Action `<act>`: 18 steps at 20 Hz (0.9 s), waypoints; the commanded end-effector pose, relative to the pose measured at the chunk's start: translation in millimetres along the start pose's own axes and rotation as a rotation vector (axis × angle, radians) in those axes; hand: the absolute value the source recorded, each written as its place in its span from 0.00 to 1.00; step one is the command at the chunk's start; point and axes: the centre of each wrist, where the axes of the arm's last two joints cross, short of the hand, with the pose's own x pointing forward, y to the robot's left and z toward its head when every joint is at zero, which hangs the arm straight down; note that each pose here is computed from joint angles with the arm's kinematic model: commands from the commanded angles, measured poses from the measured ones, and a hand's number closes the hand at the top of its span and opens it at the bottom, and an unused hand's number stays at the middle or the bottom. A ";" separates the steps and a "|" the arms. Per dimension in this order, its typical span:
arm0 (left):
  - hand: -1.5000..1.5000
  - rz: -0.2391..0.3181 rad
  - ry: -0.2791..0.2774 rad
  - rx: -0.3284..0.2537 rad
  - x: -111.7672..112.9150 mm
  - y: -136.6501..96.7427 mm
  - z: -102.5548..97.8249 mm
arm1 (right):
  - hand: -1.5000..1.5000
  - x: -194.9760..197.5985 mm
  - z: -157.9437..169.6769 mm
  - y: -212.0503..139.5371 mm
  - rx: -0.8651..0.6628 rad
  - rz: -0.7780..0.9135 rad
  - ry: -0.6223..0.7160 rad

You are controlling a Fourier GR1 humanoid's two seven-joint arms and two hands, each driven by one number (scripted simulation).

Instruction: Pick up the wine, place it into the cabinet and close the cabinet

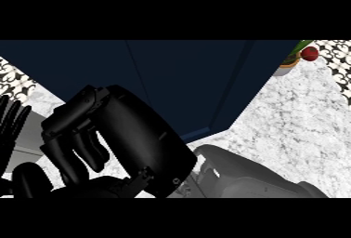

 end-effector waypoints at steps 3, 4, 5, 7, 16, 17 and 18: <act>0.00 -0.013 -0.015 0.017 -0.2 3.2 12.3 | 1.00 -28.9 -32.6 -37.9 -0.042 -0.081 0.039; 0.00 -0.013 -0.013 0.017 -7.4 -1.0 -3.6 | 1.00 -10.1 -28.1 -22.8 -0.049 -0.090 0.039; 0.00 -0.009 0.006 0.003 -4.9 0.5 3.7 | 1.00 -46.4 -32.9 -40.4 -0.068 -0.099 0.052; 0.00 -0.005 0.000 0.023 6.2 1.2 -7.6 | 1.00 -44.6 -33.2 -48.5 -0.076 -0.117 0.055; 0.00 -0.009 0.003 0.022 -3.0 -10.0 22.2 | 1.00 -86.1 -33.7 -101.1 -0.141 -0.042 0.108; 0.00 -0.001 -0.003 0.028 3.3 12.1 9.9 | 1.00 -79.4 -44.8 -114.2 -0.146 -0.056 0.108; 0.00 0.001 -0.022 0.015 0.4 0.8 -7.5 | 1.00 -101.2 -44.9 -117.4 -0.160 -0.050 0.096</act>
